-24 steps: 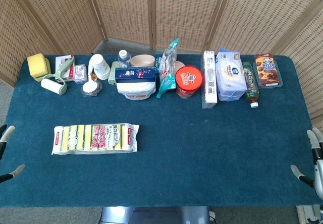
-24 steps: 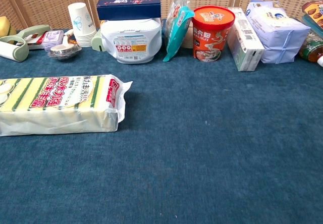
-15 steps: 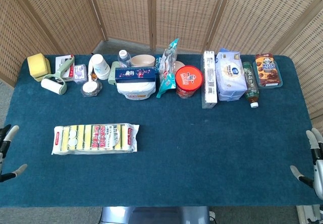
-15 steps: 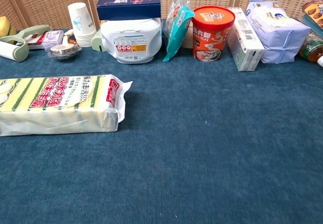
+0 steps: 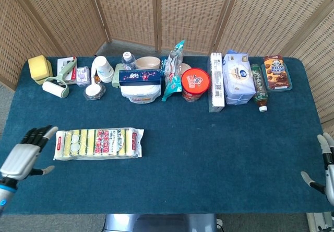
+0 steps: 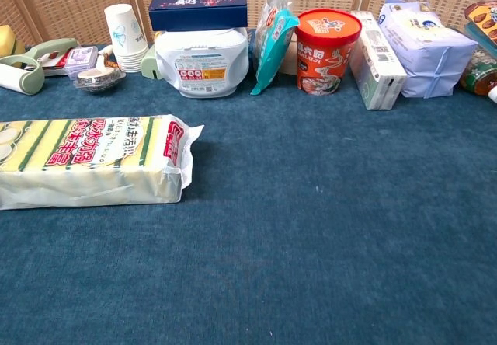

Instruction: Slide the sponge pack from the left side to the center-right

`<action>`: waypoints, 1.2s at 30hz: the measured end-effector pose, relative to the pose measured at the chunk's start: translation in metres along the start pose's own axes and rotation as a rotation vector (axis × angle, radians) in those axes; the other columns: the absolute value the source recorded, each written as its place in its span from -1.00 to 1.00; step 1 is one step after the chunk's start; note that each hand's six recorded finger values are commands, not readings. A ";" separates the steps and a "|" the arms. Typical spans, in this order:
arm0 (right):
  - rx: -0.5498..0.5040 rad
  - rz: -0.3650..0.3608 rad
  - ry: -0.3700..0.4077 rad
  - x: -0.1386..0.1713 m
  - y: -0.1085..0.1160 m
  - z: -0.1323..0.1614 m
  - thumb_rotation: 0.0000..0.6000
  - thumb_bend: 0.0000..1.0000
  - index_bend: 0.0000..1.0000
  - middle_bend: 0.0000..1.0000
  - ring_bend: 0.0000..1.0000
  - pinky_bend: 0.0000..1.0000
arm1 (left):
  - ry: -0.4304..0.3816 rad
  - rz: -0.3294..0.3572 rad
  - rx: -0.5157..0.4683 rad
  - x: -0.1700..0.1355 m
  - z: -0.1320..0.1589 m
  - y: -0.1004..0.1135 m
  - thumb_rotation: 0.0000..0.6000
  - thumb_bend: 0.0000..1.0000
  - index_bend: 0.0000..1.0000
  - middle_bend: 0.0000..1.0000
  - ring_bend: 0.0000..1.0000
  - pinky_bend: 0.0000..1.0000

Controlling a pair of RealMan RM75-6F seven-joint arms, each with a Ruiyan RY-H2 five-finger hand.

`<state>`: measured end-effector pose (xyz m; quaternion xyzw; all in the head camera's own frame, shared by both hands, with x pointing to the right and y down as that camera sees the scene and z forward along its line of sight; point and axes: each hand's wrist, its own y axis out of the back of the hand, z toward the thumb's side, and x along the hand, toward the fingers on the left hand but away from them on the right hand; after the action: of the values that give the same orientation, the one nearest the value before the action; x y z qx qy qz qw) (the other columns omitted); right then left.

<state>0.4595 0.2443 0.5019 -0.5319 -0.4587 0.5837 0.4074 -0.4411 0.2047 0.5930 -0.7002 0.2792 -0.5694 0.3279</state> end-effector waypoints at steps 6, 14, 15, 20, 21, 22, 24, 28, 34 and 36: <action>-0.001 0.011 -0.009 -0.003 -0.002 -0.002 1.00 -1.00 -1.00 -1.00 -1.00 -1.00 | 0.009 -0.091 0.092 0.038 0.013 -0.017 1.00 -1.00 -1.00 -1.00 -1.00 -1.00; -0.009 0.009 -0.011 -0.003 -0.001 -0.003 1.00 -1.00 -1.00 -1.00 -1.00 -1.00 | 0.022 -0.157 0.130 0.076 0.036 -0.032 1.00 -1.00 -1.00 -1.00 -1.00 -1.00; -0.011 0.010 -0.011 -0.003 -0.001 -0.004 1.00 -1.00 -1.00 -1.00 -1.00 -1.00 | 0.024 -0.163 0.133 0.079 0.038 -0.033 1.00 -1.00 -1.00 -1.00 -1.00 -1.00; -0.025 0.015 -0.008 -0.002 0.000 -0.004 1.00 -1.00 -1.00 -1.00 -1.00 -1.00 | 0.037 -0.183 0.126 0.089 0.045 -0.038 1.00 -1.00 -0.99 -0.86 -0.79 -0.67; -0.027 0.016 -0.008 -0.002 0.000 -0.004 1.00 -1.00 -1.00 -1.00 -1.00 -1.00 | 0.039 -0.180 0.122 0.090 0.047 -0.039 1.00 -1.00 -0.93 -0.66 -0.57 -0.40; -0.029 0.018 -0.008 -0.002 0.000 -0.004 1.00 -1.00 -1.00 -1.00 -1.00 -1.00 | 0.044 -0.168 0.120 0.092 0.048 -0.038 1.00 -1.00 -0.86 -0.51 -0.41 -0.22; -0.031 0.021 -0.006 -0.002 0.000 -0.004 1.00 -1.00 -1.00 -1.00 -1.00 -1.00 | 0.051 -0.142 0.119 0.093 0.050 -0.036 1.00 -1.00 -0.50 -0.12 -0.08 0.14; -0.043 0.033 0.000 -0.002 -0.001 -0.003 1.00 -1.00 -1.00 -1.00 -1.00 -1.00 | 0.055 -0.098 0.128 0.095 0.055 -0.037 1.00 -1.00 -0.16 0.19 0.18 0.31; -0.034 0.061 0.050 -0.001 -0.004 0.003 1.00 -1.00 -1.00 -1.00 -1.00 -1.00 | -0.011 -0.043 0.093 0.093 0.068 -0.028 1.00 -0.98 -0.16 0.19 0.18 0.31; -0.024 0.080 0.072 0.000 -0.006 0.005 1.00 -1.00 -1.00 -1.00 -1.00 -1.00 | -0.057 -0.013 0.082 0.091 0.077 -0.021 1.00 -0.98 -0.16 0.19 0.18 0.31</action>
<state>0.4541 0.2454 0.5075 -0.5753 -0.4293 0.5743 0.3935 -0.3472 0.1594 0.6545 -0.7038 0.2415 -0.5624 0.3606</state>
